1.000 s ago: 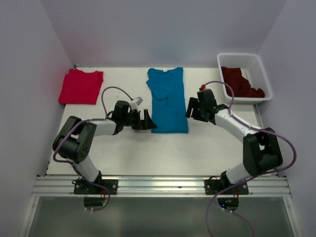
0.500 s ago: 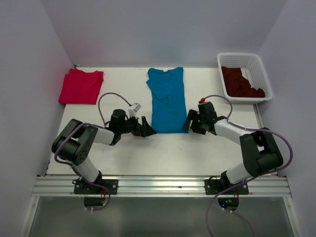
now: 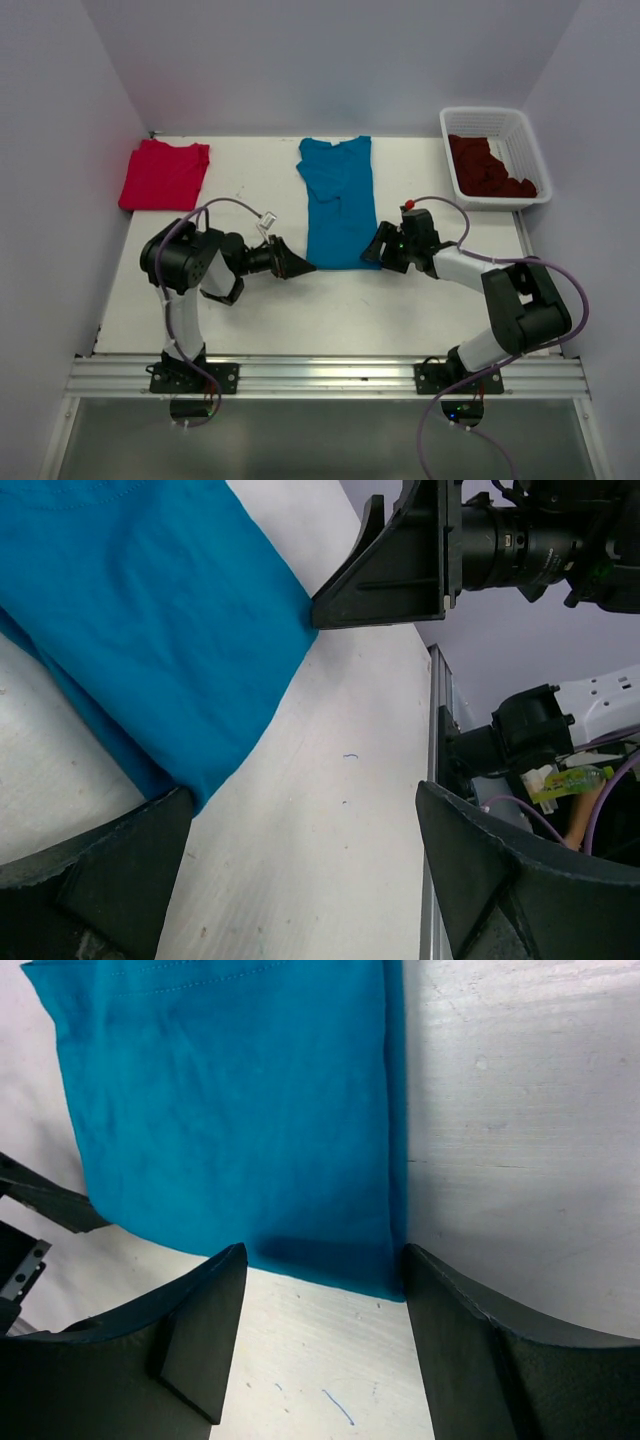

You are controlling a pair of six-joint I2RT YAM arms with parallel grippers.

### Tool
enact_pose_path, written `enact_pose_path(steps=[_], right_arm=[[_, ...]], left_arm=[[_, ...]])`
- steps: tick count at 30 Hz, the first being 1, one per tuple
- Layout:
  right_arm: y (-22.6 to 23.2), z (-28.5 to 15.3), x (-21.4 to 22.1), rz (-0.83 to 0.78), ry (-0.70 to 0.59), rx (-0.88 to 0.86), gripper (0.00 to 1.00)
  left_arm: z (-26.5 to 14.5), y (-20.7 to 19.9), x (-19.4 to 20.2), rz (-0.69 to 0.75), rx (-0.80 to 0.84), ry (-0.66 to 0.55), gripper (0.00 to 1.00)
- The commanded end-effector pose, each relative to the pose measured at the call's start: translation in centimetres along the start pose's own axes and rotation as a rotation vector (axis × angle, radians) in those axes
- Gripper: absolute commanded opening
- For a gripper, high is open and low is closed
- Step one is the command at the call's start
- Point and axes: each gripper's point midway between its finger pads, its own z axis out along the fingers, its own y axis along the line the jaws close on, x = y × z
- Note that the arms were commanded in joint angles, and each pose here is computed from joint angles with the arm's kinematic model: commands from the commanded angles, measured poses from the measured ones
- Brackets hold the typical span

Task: Fold and stack the t-shirts
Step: Fold the tshirt

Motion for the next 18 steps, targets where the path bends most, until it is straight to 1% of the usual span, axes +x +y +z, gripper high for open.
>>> enact_pose_path(steps=[1, 2, 3, 6, 8, 9, 10, 11, 12, 13, 14, 16, 17, 18], right_arm=[[-2.8, 0.3, 3.9, 0.067, 0.117, 0.068, 0.67], [-2.9, 0.3, 4.1, 0.069, 0.117, 0.069, 0.67], [-2.9, 0.4, 4.1, 0.073, 0.117, 0.069, 0.66], [-3.0, 0.3, 4.3, 0.073, 0.121, 0.071, 0.65], [-2.9, 0.2, 4.2, 0.073, 0.115, 0.067, 0.64], [-3.0, 0.2, 4.2, 0.072, 0.116, 0.072, 0.64], [-3.0, 0.1, 4.2, 0.067, 0.115, 0.073, 0.64], [-2.9, 0.0, 4.0, 0.066, 0.109, 0.072, 0.64], [-3.1, -0.1, 4.0, 0.061, 0.106, 0.079, 0.64], [-3.1, -0.1, 4.0, 0.059, 0.104, 0.079, 0.64], [-3.1, -0.1, 4.0, 0.055, 0.103, 0.08, 0.63], [-3.2, -0.1, 4.0, 0.055, 0.104, 0.085, 0.63], [-3.3, -0.1, 4.1, 0.054, 0.106, 0.088, 0.64], [-3.4, 0.0, 4.2, 0.056, 0.108, 0.088, 0.64]], left_arm=[[-1.5, 3.7, 6.4, -0.295, -0.151, 0.134, 0.97], [-1.5, 3.9, 6.5, -0.301, -0.156, 0.139, 0.9], [-1.4, 4.1, 6.6, -0.304, -0.156, 0.143, 0.86], [-1.2, 4.5, 6.7, -0.319, -0.158, 0.155, 0.77], [-1.1, 5.0, 7.2, -0.346, -0.18, 0.181, 0.68], [-1.3, 5.5, 7.2, -0.337, -0.211, 0.175, 0.66], [-1.7, 5.7, 7.5, -0.359, -0.258, 0.193, 0.68], [-2.0, 6.8, 7.5, -0.348, -0.328, 0.184, 0.71], [-2.3, 7.2, 7.5, -0.3, -0.364, 0.192, 0.72], [-2.9, 7.1, 7.3, -0.299, -0.404, 0.2, 0.76], [-3.3, 7.8, 7.0, -0.258, -0.463, 0.191, 0.79], [-3.9, 8.2, 6.4, -0.228, -0.528, 0.187, 0.83], [-4.5, 8.6, 5.7, -0.203, -0.586, 0.179, 0.86], [-4.7, 8.7, 5.5, -0.193, -0.61, 0.182, 0.87]])
